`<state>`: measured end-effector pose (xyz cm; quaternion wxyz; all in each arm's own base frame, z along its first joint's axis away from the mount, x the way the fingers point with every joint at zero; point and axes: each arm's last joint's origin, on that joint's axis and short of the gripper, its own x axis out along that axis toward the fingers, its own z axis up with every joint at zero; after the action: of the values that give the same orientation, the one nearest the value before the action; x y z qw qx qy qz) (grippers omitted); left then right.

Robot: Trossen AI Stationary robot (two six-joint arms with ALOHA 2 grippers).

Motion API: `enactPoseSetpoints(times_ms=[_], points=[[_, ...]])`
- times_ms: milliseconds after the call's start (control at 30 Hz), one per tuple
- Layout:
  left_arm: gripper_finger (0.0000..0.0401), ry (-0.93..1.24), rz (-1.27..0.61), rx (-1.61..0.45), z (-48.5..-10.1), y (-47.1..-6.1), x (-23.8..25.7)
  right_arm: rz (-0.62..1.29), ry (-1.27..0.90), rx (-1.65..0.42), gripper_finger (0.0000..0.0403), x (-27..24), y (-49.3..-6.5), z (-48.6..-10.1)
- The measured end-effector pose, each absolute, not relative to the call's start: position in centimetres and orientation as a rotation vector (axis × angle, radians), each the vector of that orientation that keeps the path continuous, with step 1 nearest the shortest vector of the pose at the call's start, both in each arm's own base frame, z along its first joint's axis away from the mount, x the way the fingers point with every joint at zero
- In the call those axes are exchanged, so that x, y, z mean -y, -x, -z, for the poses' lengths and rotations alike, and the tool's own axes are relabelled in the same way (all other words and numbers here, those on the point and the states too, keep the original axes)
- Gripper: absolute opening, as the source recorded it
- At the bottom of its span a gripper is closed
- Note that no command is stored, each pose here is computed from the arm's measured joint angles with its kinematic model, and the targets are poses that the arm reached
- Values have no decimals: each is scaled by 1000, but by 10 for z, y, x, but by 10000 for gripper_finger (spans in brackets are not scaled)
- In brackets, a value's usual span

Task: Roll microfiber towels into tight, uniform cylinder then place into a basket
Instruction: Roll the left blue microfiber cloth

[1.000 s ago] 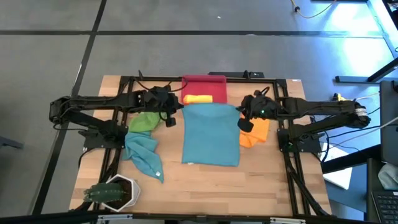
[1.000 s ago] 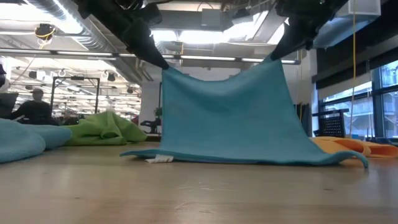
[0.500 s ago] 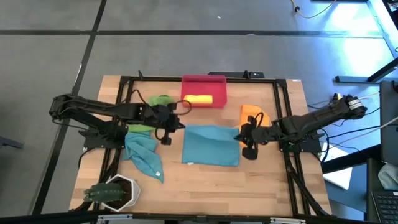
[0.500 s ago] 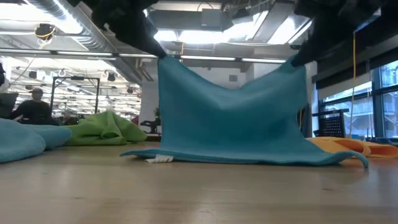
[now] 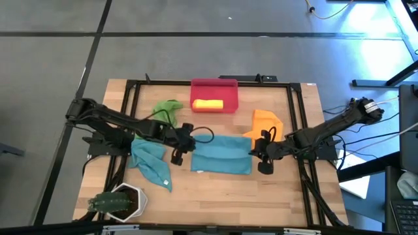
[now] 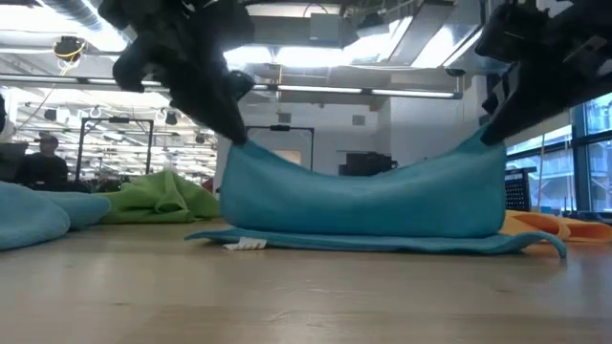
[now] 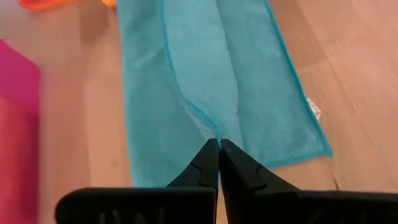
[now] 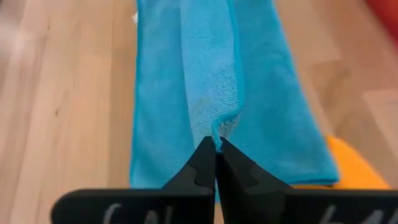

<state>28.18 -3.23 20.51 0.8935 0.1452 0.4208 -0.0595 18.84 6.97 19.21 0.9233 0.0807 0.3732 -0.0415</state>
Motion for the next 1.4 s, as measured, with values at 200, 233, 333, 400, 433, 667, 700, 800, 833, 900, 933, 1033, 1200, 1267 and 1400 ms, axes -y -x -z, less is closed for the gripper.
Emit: enactPoseSetpoints(times_ms=[200,233,333,400,433,667,700,800,833,900,933,1033,1200,1267,1400], points=[[0,-309,149,-902,-196,-284,40,-29,-215,-702,2,-79,-185,-180],[0,-308,158,-903,-196,-284,41,-40,-221,-692,3,-80,-185,-179],[0,-289,219,-918,-190,-285,46,-34,-261,-682,4,-81,-183,-172],[2,-272,257,-929,-185,-288,48,-29,-305,-658,12,-81,-182,-167],[5,-267,267,-936,-181,-289,49,-33,-310,-650,19,-80,-182,-165],[62,-241,257,-956,-171,-295,49,-62,-359,-639,108,-83,-182,-161],[71,-241,257,-951,-171,-295,49,-68,-374,-645,123,-83,-182,-161],[96,-240,255,-936,-175,-294,49,-88,-385,-650,157,-84,-182,-161],[103,-237,254,-923,-177,-294,49,-88,-384,-650,166,-84,-182,-161],[115,-222,254,-909,-180,-294,51,-89,-386,-647,177,-84,-182,-162],[119,-214,264,-906,-181,-293,52,-82,-385,-641,179,-84,-182,-162],[125,-211,298,-907,-181,-292,58,-34,-368,-623,178,-83,-183,-161],[122,-321,75,-900,-183,-293,52,112,-293,-586,159,-75,-188,-157],[121,-341,-17,-864,-186,-297,45,143,-267,-607,149,-70,-191,-152],[120,-305,-52,-857,-182,-303,28,172,-251,-678,122,-60,-197,-139]])
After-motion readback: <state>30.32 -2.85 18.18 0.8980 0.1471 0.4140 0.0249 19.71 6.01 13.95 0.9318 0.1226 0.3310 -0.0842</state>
